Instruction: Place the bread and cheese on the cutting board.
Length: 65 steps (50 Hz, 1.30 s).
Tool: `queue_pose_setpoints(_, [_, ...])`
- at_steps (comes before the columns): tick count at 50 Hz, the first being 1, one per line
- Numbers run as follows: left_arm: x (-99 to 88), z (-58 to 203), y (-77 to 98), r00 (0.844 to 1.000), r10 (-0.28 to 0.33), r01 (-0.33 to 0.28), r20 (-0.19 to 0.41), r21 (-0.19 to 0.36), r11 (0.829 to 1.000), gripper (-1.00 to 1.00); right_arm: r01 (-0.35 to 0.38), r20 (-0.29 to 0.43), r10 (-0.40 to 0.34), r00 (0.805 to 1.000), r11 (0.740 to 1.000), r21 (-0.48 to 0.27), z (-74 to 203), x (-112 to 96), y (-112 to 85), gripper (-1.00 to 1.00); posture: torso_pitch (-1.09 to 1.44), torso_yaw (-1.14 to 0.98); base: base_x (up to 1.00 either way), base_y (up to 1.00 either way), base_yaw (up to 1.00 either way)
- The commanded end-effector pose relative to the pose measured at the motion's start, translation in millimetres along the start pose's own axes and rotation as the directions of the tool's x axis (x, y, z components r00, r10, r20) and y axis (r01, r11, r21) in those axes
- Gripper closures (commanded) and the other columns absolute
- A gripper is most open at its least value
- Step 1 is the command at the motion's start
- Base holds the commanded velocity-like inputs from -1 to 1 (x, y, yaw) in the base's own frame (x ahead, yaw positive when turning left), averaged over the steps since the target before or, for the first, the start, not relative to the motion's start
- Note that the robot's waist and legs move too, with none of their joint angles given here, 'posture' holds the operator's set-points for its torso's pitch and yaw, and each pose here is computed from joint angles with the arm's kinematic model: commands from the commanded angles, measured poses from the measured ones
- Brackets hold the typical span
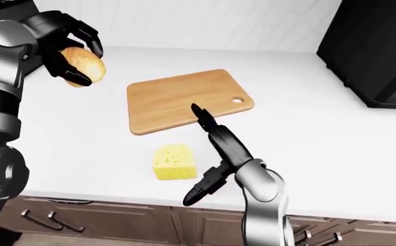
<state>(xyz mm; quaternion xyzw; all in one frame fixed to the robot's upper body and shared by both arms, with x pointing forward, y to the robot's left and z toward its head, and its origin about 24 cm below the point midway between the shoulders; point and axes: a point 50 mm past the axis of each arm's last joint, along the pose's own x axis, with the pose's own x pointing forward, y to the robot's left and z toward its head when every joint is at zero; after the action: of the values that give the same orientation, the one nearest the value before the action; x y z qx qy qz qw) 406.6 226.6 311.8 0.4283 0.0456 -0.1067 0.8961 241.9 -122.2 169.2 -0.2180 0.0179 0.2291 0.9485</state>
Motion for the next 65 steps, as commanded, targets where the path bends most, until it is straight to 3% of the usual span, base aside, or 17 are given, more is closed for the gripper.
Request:
queue_pose_setpoints(1, [-10.6,22,18.1,0.994,0.072,-0.073,0.082,0.016,0.997,0.97,0.040,0.065,-0.038,0.997,0.999,-0.028,15,-3,-4.3,-1.00,0.00,0.00,0.00,0.00,0.00])
queue_pose_setpoints(11, [-10.0,22,16.8,0.994,0.069,-0.070,0.084,0.009,0.997,0.97,0.018,0.092,-0.016,0.996,0.999,-0.027,32,0,5.6,-1.00,0.00,0.00,0.00,0.00,0.00])
queue_pose_setpoints(31, [-8.7,15,14.1,0.995,0.072,-0.072,0.073,-0.001,0.997,0.97,-0.002,0.083,0.003,0.997,1.000,-0.010,25,4,18.2,-1.00,0.00,0.00,0.00,0.00,0.00])
queue_pose_setpoints(32, [-8.8,15,14.1,0.995,0.072,-0.072,0.073,0.004,0.997,0.96,-0.002,0.083,0.002,0.997,1.000,-0.007,24,4,18.5,-0.99,0.00,0.00,0.00,0.00,0.00])
queue_pose_setpoints(33, [-8.8,16,14.2,0.995,0.072,-0.073,0.072,0.001,0.997,0.97,-0.003,0.082,0.004,0.997,1.000,-0.010,24,4,19.0,-0.80,0.00,0.00,0.00,0.00,0.00])
queue_pose_setpoints(36, [-8.7,15,13.5,0.995,0.069,-0.069,0.070,0.000,0.998,0.96,-0.003,0.082,0.004,0.997,1.000,-0.009,23,4,19.7,-0.79,0.00,0.00,0.00,0.00,0.00])
queue_pose_setpoints(38, [-9.1,14,14.1,0.995,0.070,-0.070,0.070,0.001,0.998,0.97,-0.006,0.082,0.007,0.997,1.000,-0.008,24,3,20.0,-0.57,0.00,0.00,0.00,0.00,0.00])
queue_pose_setpoints(47, [-6.9,12,11.0,0.996,0.065,-0.066,0.068,0.005,0.998,0.97,-0.003,0.074,0.003,0.997,1.000,-0.003,20,4,18.8,-0.66,0.00,0.00,0.00,0.00,0.00])
queue_pose_setpoints(50, [-8.0,14,12.5,0.995,0.067,-0.067,0.069,0.004,0.998,0.97,-0.013,0.067,0.013,0.998,1.000,-0.006,19,3,21.3,-0.44,0.00,0.00,0.00,0.00,0.00])
queue_pose_setpoints(54, [-8.0,11,11.6,0.995,0.067,-0.067,0.069,0.001,0.998,0.97,-0.017,0.066,0.017,0.998,1.000,-0.002,17,5,23.8,-0.35,0.00,0.00,0.00,0.00,0.00])
queue_pose_setpoints(55, [-8.0,10,11.0,0.996,0.066,-0.067,0.066,0.000,0.998,0.97,-0.017,0.062,0.017,0.998,1.000,0.000,16,4,24.4,-0.06,0.00,0.00,0.00,0.00,0.00])
queue_pose_setpoints(58, [-7.6,8,9.7,0.996,0.065,-0.065,0.065,-0.001,0.998,0.97,-0.014,0.061,0.015,0.998,1.000,-0.008,14,4,24.2,-0.09,0.00,0.00,0.00,0.00,0.00])
queue_pose_setpoints(60, [-6.6,7,8.6,0.996,0.067,-0.067,0.063,0.001,0.998,0.98,-0.015,0.058,0.015,0.998,1.000,-0.009,13,5,23.8,0.02,0.00,0.00,0.00,0.00,0.00])
queue_pose_setpoints(62, [-5.2,5,6.9,0.996,0.068,-0.068,0.063,-0.001,0.998,0.98,-0.016,0.056,0.016,0.998,1.000,-0.006,11,5,24.5,0.22,0.00,0.00,0.00,0.00,0.00])
queue_pose_setpoints(63, [-5.0,4,5.9,0.996,0.065,-0.066,0.061,-0.001,0.998,0.98,-0.017,0.054,0.017,0.998,1.000,-0.007,9,4,25.5,0.40,0.00,0.00,0.00,0.00,0.00])
queue_pose_setpoints(65, [-6.6,3,7.0,0.996,0.069,-0.069,0.062,0.000,0.998,0.98,-0.016,0.051,0.016,0.999,1.000,0.003,8,4,25.6,1.00,0.00,0.00,0.00,0.00,0.00])
